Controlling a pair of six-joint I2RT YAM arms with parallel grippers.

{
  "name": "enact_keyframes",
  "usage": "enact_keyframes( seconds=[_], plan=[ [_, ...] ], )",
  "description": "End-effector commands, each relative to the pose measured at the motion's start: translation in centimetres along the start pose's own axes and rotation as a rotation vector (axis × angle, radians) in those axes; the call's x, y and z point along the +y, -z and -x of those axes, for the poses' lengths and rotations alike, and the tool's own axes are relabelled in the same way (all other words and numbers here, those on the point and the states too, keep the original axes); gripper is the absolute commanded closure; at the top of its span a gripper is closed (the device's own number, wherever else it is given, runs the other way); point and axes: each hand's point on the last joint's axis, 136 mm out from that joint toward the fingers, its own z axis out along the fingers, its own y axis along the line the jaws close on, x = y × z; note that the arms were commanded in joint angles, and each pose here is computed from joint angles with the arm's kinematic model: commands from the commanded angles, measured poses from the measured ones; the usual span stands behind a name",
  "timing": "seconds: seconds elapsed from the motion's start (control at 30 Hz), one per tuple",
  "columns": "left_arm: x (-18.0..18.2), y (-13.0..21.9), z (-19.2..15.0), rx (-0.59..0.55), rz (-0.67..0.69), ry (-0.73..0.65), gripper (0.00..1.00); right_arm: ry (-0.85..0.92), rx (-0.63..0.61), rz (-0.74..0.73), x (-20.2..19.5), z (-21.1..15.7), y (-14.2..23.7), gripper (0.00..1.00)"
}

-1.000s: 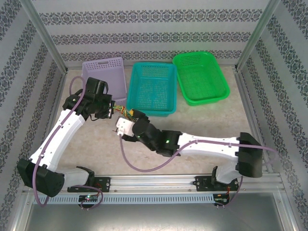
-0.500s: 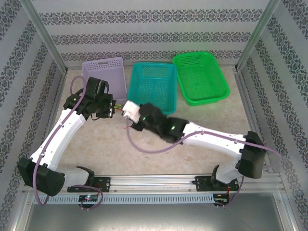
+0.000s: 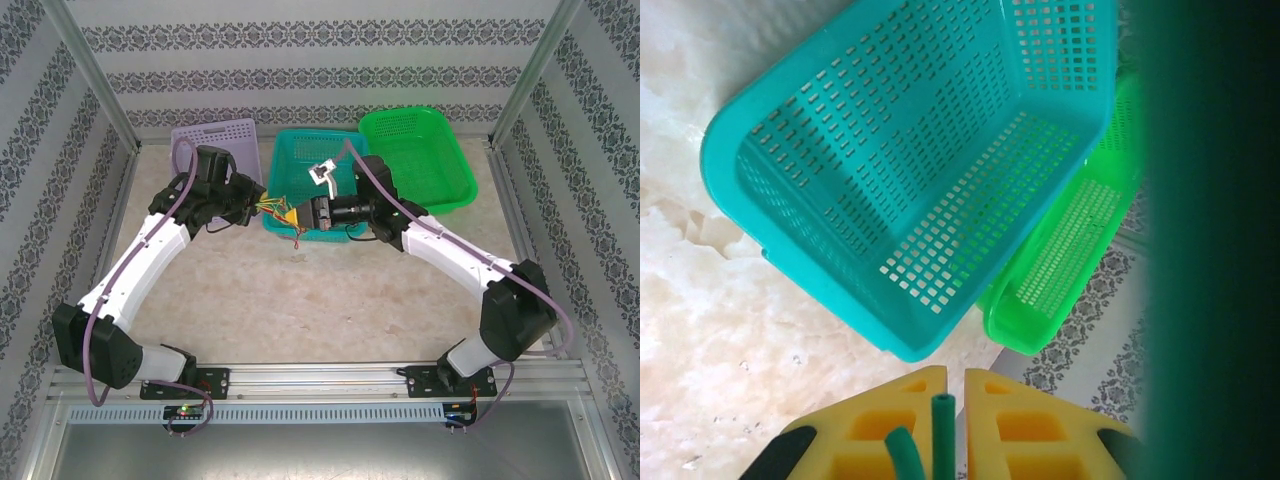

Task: Untangle the cables

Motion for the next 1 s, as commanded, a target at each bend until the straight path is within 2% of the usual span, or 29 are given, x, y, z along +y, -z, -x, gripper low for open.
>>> enact_keyframes(
  seconds=[0.0, 0.07, 0.13, 0.2, 0.33, 0.5, 0.73, 0.8, 0.87, 0.9, 0.97],
  plan=[
    [0.6, 2.3, 4.4, -0.18, 0.056, 0.021, 1.0, 0.079, -0.057, -0.348, -2.6, -0.9, 4.5, 0.58],
    [2.1, 2.5, 4.1, -0.181, 0.113, 0.075, 1.0, 0.336, -0.115, -0.562, -1.6, -0.4, 5.9, 0.47],
    [3.4, 2.7, 3.8, -0.188, 0.148, 0.14, 1.0, 0.542, -0.179, -0.697, 0.0, 0.0, 6.4, 0.43],
    [4.2, 2.8, 3.5, -0.202, 0.163, 0.194, 1.0, 0.606, -0.198, -0.714, 1.4, 0.1, 5.7, 0.42],
    [4.6, 2.6, 2.9, -0.204, 0.164, 0.254, 1.0, 0.724, -0.172, -0.76, 3.5, -0.5, 2.0, 0.41],
    [3.5, 2.4, 2.4, -0.186, 0.144, 0.261, 1.0, 0.675, -0.162, -0.807, 2.6, 0.5, -1.7, 0.46],
    [3.8, 2.3, 1.9, -0.159, 0.147, 0.264, 1.0, 0.644, -0.162, -0.793, 1.9, 1.7, -4.6, 0.66],
    [4.0, 2.3, 1.7, -0.155, 0.148, 0.267, 1.0, 0.603, -0.155, -0.799, 1.1, 1.9, -4.7, 0.76],
    [4.1, 2.4, 1.7, -0.155, 0.148, 0.265, 1.0, 0.558, -0.143, -0.779, 0.3, 1.7, -4.5, 0.95],
    [4.1, 2.5, 1.7, -0.154, 0.145, 0.262, 1.0, 0.528, -0.14, -0.763, 0.0, 1.8, -4.1, 1.0],
    [4.3, 2.8, 1.9, -0.167, 0.149, 0.245, 1.0, 0.389, -0.122, -0.66, -1.0, 1.7, -3.2, 1.0]
  ],
)
